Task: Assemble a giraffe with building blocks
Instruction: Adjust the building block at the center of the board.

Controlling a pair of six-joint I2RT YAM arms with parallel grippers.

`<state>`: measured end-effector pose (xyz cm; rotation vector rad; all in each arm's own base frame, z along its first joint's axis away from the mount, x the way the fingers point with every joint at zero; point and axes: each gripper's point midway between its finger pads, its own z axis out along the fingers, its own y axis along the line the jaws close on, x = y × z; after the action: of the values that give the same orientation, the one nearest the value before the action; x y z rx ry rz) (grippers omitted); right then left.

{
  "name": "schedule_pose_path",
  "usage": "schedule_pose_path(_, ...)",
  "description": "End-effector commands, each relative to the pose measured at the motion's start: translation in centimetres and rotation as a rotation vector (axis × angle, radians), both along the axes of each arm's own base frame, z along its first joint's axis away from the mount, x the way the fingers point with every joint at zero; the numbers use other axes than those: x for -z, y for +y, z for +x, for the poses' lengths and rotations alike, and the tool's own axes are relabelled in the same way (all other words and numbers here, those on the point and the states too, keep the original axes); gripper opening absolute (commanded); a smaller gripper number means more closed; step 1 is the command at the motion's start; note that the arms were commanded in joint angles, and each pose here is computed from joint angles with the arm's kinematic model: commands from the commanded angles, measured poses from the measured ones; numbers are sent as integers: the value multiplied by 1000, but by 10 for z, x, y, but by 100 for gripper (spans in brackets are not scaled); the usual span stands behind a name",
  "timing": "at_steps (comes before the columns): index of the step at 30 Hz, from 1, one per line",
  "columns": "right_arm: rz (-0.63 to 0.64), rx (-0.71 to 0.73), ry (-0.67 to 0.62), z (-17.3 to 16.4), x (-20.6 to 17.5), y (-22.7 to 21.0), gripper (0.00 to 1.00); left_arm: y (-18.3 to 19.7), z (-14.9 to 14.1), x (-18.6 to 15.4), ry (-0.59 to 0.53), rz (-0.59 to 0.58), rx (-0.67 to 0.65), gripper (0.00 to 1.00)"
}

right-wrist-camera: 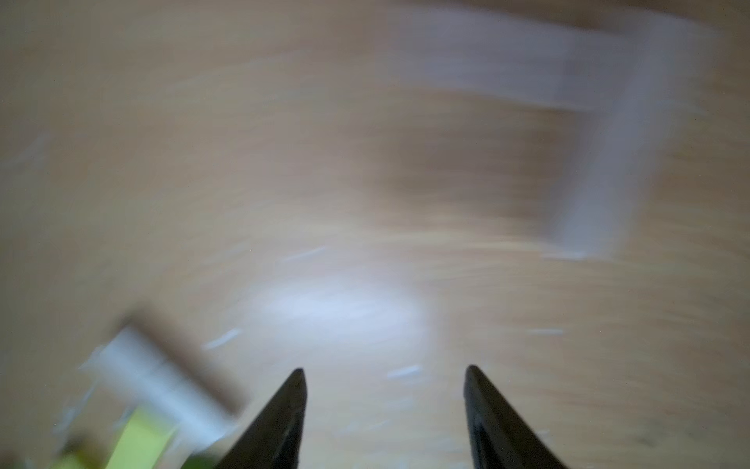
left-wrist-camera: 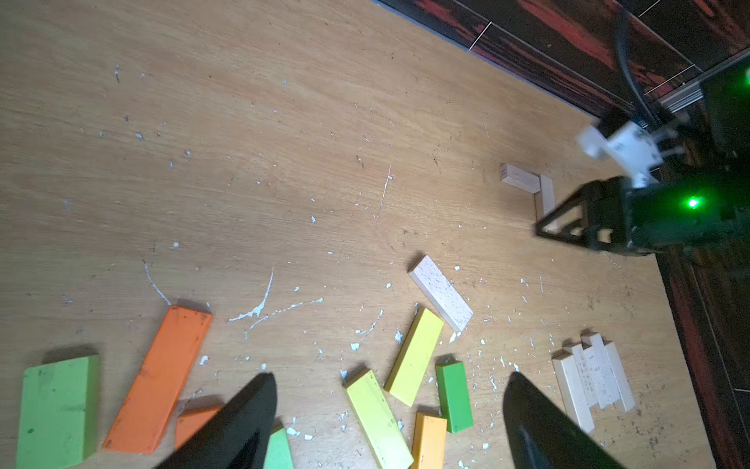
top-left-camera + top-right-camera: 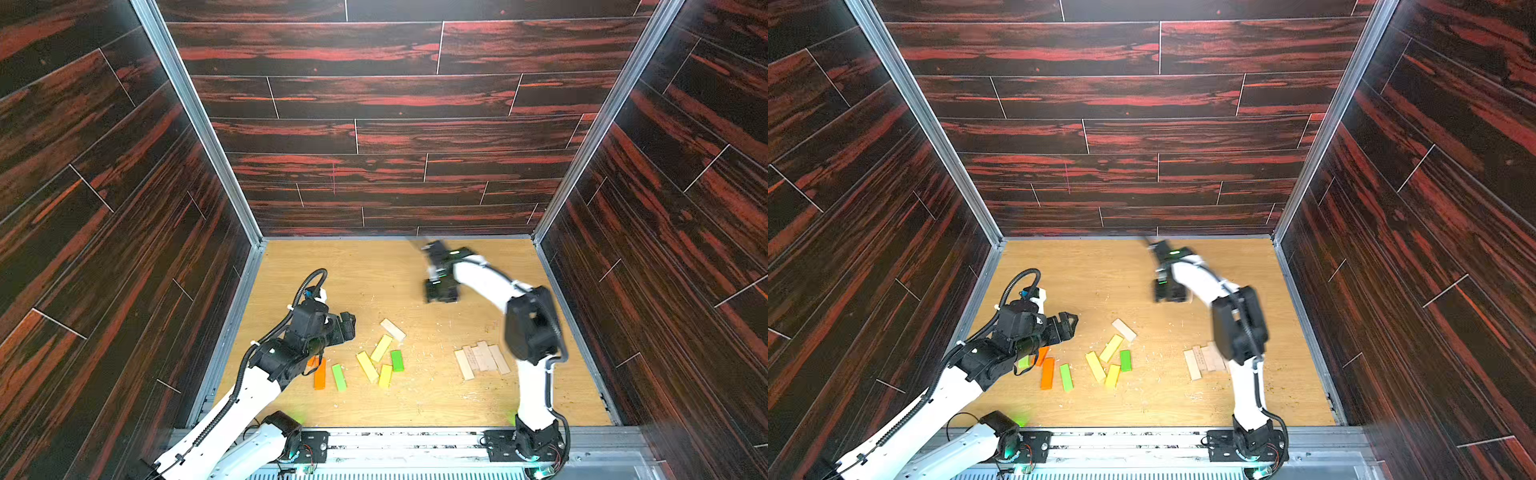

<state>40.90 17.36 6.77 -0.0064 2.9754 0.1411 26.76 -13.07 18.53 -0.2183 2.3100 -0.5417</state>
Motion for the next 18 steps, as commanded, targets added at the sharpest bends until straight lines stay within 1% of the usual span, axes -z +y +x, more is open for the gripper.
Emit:
schedule_pose_path(1, 116, 137, -106, 22, -41, -32, 40, -7, 5, 9, 26, -22, 8, 87)
schedule_pose_path(4, 150, 235, -125, 36, -40, -62, 16, -16, 10, 13, 33, -43, 37, 84)
schedule_pose_path(6, 179, 287, -114, 44, -34, -75, 3, -22, 13, 15, 37, -53, 56, 82)
schedule_pose_path(7, 197, 311, -107, 48, -29, -80, 0, -25, 14, 17, 42, -58, 64, 81)
schedule_pose_path(12, 274, 370, -76, 67, -11, -86, 0, -34, 20, 24, 76, -60, 93, 78)
schedule_pose_path(18, 311, 404, -54, 89, 6, -89, 0, -38, 24, 28, 101, -48, 109, 78)
